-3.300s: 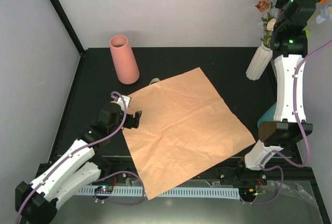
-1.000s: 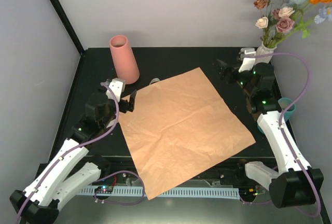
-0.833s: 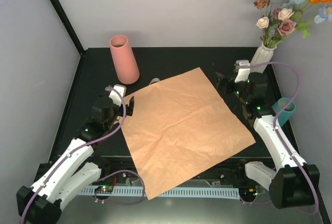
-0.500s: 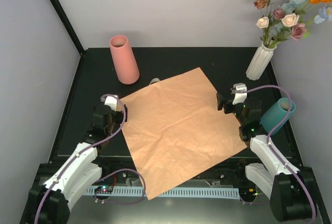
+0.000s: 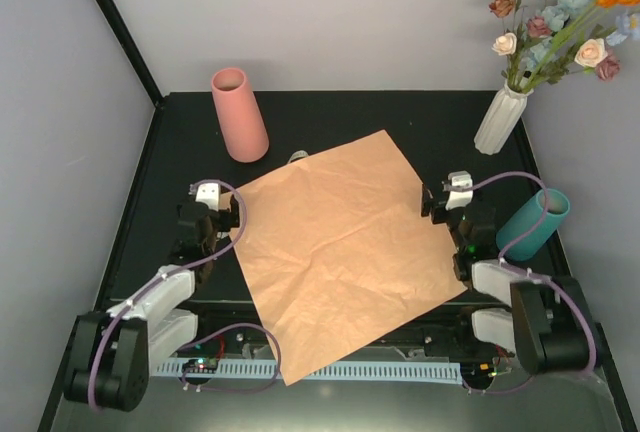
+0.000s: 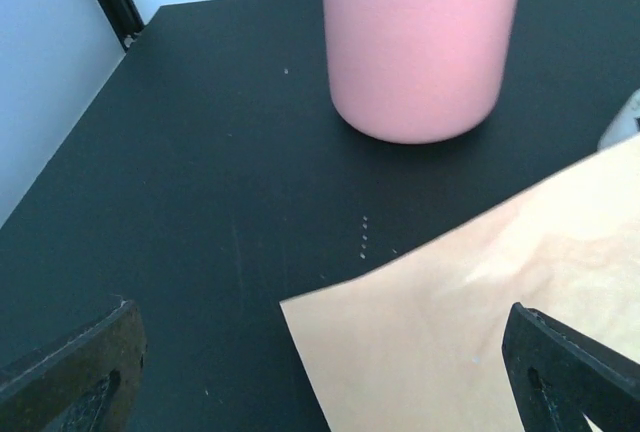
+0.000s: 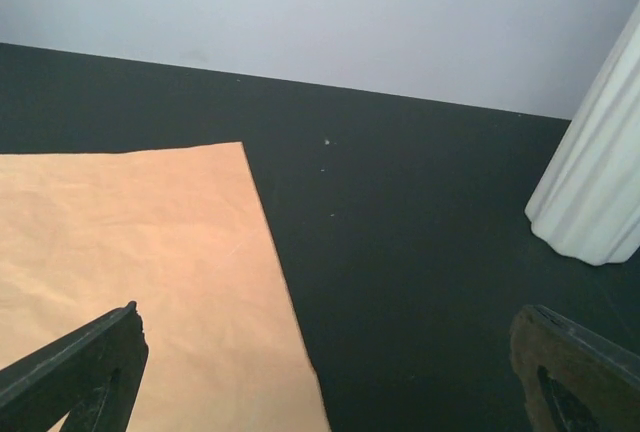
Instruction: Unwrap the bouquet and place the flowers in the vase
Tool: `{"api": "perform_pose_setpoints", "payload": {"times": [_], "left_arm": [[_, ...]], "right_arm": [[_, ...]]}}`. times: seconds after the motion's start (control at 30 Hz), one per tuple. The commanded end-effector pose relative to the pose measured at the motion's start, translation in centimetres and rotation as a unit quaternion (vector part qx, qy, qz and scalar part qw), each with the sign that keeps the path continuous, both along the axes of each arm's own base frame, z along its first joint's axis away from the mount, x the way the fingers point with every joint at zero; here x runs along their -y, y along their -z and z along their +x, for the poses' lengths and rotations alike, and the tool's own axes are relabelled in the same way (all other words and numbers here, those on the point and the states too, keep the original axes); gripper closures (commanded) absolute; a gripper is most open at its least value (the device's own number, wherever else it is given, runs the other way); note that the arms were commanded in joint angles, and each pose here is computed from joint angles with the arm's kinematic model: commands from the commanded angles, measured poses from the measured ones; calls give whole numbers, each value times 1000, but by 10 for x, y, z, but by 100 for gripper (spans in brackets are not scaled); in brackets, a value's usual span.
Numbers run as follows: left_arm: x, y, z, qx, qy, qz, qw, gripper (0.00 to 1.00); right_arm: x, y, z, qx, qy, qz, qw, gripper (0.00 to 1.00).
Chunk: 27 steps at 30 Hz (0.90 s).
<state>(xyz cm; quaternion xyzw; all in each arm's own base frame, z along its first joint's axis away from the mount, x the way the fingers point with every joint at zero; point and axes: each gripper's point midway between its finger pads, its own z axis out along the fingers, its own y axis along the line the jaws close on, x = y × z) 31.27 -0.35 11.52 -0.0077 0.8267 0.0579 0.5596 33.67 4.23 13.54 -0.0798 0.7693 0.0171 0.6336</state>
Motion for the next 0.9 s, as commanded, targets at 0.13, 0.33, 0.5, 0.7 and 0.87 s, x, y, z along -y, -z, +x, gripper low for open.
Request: {"api": "perform_pose_setpoints", "payload": {"times": [0.13,0.33,0.5,0.7,0.87], "left_arm": [[-8,-53,59,100,-4,-13,995,1],[2,-45,85,75,28,4,997,2],[0,-37,71,127,48,-5,991,1],[1,-38,70,126,51,-3,991,1],[1,-37,70,127,51,-3,991,1]], "right_arm": [[32,-25,39,76,46,20,996,0],[32,-20,42,50,44,17,998,0],[34,-23,41,67,48,21,996,0],[33,-26,40,78,46,22,996,0],[33,-25,41,73,47,21,996,0]]}}
